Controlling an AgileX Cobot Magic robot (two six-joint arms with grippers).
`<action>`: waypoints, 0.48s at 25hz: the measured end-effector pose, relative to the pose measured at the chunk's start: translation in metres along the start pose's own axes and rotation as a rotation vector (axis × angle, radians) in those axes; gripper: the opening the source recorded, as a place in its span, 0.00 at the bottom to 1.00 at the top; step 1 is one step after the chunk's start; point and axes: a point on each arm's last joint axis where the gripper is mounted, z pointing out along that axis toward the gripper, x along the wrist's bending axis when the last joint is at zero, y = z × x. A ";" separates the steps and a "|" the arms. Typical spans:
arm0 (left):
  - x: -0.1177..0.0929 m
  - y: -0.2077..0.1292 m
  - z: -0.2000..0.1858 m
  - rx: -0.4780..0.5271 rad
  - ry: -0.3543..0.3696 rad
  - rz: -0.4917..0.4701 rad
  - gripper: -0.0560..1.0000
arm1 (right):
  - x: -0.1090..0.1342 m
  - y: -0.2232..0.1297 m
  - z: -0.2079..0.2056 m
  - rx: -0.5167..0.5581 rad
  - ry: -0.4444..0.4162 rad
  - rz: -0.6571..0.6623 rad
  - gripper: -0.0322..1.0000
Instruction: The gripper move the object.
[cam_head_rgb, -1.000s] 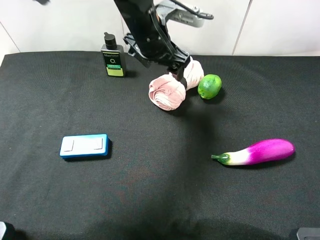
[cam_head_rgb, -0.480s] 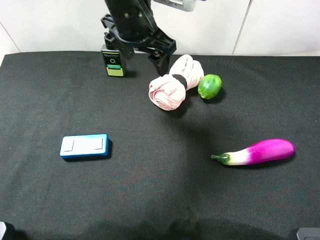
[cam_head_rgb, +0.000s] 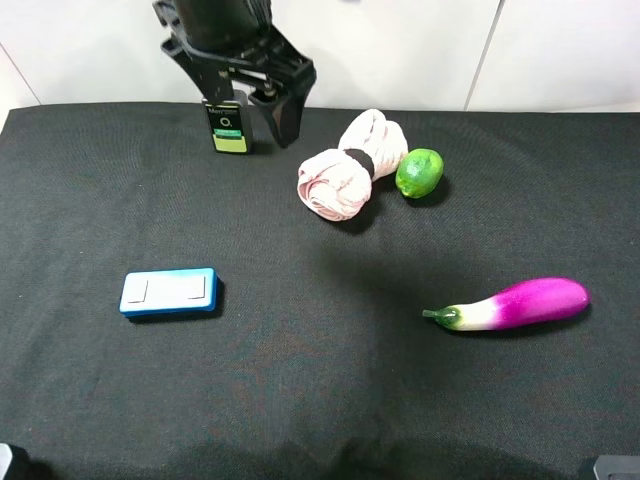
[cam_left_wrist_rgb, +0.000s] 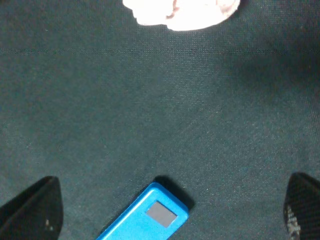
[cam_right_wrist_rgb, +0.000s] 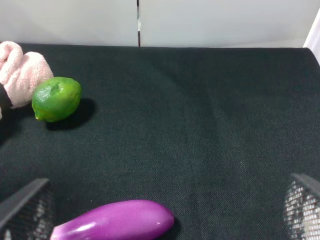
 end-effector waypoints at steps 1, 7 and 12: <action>0.000 -0.001 -0.004 -0.009 0.000 0.005 0.94 | 0.000 0.000 0.000 0.000 0.000 0.000 0.70; 0.000 -0.011 -0.035 -0.088 0.000 0.026 0.94 | 0.000 0.000 0.000 0.000 0.000 0.000 0.70; 0.000 -0.031 -0.063 -0.147 0.001 0.028 0.94 | 0.000 0.000 0.000 0.000 0.000 0.000 0.70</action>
